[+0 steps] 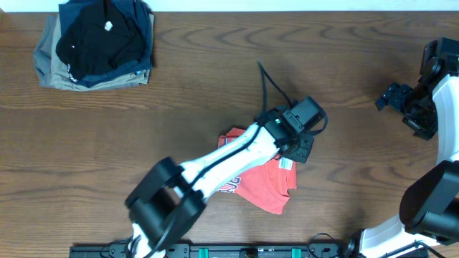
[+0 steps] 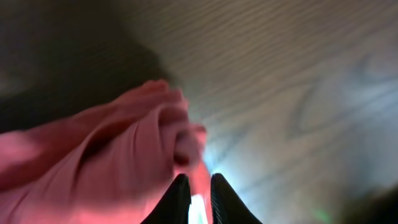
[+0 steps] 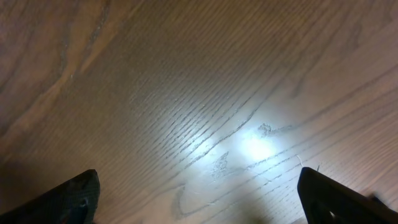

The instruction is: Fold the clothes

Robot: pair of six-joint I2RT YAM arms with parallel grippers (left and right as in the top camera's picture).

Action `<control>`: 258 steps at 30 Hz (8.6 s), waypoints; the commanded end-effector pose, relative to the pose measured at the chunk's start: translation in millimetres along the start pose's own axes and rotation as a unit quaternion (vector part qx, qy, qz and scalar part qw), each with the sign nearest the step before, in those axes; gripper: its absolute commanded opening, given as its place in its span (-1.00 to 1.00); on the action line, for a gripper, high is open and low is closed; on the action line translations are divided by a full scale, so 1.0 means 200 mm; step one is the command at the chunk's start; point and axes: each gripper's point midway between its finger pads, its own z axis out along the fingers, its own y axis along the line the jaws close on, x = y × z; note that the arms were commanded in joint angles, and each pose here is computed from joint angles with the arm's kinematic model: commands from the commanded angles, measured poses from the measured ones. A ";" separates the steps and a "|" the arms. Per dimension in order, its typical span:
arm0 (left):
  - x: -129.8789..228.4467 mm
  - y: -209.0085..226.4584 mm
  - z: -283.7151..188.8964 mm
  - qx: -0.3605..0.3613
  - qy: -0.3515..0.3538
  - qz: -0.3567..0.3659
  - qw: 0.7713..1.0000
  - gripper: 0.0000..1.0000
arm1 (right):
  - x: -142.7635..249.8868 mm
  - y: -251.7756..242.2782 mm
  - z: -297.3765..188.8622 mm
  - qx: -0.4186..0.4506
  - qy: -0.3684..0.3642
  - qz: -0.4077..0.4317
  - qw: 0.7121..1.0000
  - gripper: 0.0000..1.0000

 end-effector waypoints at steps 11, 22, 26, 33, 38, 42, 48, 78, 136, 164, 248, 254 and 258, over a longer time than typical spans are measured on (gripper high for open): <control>-0.12 0.15 0.22 0.000 -0.006 -0.010 1.000 -0.71 | -0.01 -0.01 -0.02 -0.001 -0.006 -0.001 1.000 0.98; -0.23 -0.11 -0.41 0.103 -0.080 0.020 0.991 -0.66 | -0.01 -0.01 -0.02 -0.001 -0.006 -0.001 1.000 0.98; -0.21 -0.09 -0.46 0.089 -0.080 0.017 0.993 -0.56 | -0.01 -0.01 -0.02 -0.001 -0.006 -0.001 1.000 0.98; -0.10 0.03 -0.25 0.042 -0.021 -0.002 0.999 -0.44 | -0.01 -0.01 -0.02 -0.001 -0.006 -0.001 1.000 0.98; -0.02 0.09 -0.04 0.025 0.031 -0.021 0.999 -0.25 | -0.01 -0.01 -0.02 -0.001 -0.006 -0.001 1.000 0.98; 0.04 0.15 0.13 0.007 0.064 -0.031 0.997 0.10 | -0.01 -0.01 -0.02 -0.001 -0.006 -0.001 1.000 0.98; 0.05 0.14 0.16 0.015 0.076 -0.033 0.996 0.29 | -0.01 -0.01 -0.02 -0.001 -0.006 -0.001 1.000 0.98; 0.35 0.67 -0.95 -0.218 0.012 -0.149 0.965 0.95 | -0.01 -0.01 -0.02 -0.001 -0.006 -0.001 1.000 0.99; 0.67 1.00 -0.34 0.217 0.004 -0.170 0.961 0.96 | -0.01 -0.01 -0.02 -0.001 -0.006 -0.001 1.000 0.99; 0.60 1.06 -0.25 0.208 -0.046 -0.175 0.961 0.96 | -0.01 -0.01 -0.02 -0.001 -0.006 -0.001 1.000 0.98; 0.53 0.90 0.05 0.182 -0.012 -0.219 0.959 -0.88 | -0.01 -0.01 -0.02 -0.001 -0.006 -0.001 1.000 0.98; 0.53 0.90 0.05 0.182 -0.012 -0.219 0.959 -0.88 | -0.01 -0.01 -0.02 -0.001 -0.006 -0.001 1.000 0.99; 0.53 0.90 0.05 0.182 -0.012 -0.219 0.959 -0.88 | -0.01 -0.01 -0.02 -0.001 -0.006 -0.001 1.000 0.99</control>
